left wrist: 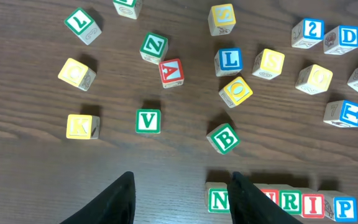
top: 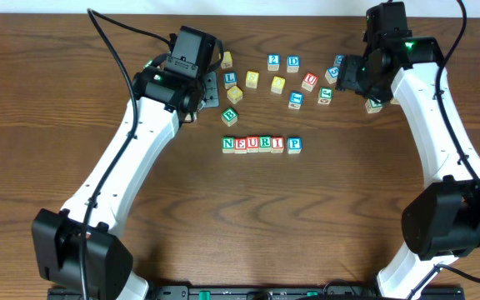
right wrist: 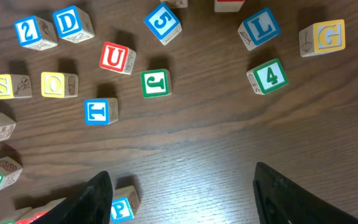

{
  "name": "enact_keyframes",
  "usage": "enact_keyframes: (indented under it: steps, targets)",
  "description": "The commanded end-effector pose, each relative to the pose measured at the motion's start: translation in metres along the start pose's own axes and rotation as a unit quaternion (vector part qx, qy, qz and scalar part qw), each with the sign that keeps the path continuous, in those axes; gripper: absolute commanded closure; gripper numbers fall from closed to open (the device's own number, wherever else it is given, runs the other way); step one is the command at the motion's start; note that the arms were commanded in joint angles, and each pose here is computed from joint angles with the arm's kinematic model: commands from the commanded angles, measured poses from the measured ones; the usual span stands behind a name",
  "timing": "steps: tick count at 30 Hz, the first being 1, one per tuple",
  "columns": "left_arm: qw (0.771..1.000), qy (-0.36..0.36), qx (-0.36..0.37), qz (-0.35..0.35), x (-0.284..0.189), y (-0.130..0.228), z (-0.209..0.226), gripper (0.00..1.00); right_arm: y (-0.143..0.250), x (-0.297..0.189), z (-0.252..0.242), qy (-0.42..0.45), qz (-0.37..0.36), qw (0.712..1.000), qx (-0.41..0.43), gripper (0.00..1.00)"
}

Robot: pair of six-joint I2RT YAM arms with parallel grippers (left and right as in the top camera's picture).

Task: Spell out NEURIPS

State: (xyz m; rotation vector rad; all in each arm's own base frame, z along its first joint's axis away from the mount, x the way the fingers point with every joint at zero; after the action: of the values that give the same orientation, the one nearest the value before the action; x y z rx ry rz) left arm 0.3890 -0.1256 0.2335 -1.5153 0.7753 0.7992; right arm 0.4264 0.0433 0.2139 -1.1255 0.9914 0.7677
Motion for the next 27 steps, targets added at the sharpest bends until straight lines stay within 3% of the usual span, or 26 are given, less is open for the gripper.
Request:
enact_keyframes:
  steps: [1, 13, 16, 22, 27]
  targets:
    - [1.000, -0.020, -0.014, 0.005, 0.010, -0.003, 0.018, 0.52, -0.002, 0.000, -0.002, 0.008, -0.001, 1.000, -0.003, 0.32]
    - [0.999, -0.033, -0.040, 0.006, 0.014, -0.010, 0.042, 0.54, -0.002, 0.000, -0.002, 0.007, 0.000, 1.000, -0.003, 0.32]
    - [0.999, -0.034, -0.040, 0.008, 0.016, -0.009, 0.041, 0.69, 0.000, 0.000, 0.002, 0.000, 0.003, 1.000, -0.006, 0.32]
    - [0.998, -0.035, -0.039, 0.016, 0.021, -0.007, 0.041, 0.91, 0.004, 0.000, 0.012, -0.006, 0.004, 1.000, -0.017, 0.32]
    - [0.999, -0.017, -0.040, 0.022, 0.023, -0.006, 0.036, 0.91, 0.006, -0.001, 0.020, -0.011, 0.002, 1.000, -0.026, 0.32]
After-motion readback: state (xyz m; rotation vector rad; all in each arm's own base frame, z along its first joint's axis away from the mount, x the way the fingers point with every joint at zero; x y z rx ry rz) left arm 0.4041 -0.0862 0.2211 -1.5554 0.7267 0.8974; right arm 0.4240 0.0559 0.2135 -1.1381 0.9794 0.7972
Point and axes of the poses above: each gripper's point midway between its finger pads, its own x axis out along the fingers, its own z axis along the line the jaws close on, y = z × x, the point moved 5 cm from there along -x, back along the fingers, and after that the axes turned 1 degree about x, right-handed, at the moved point
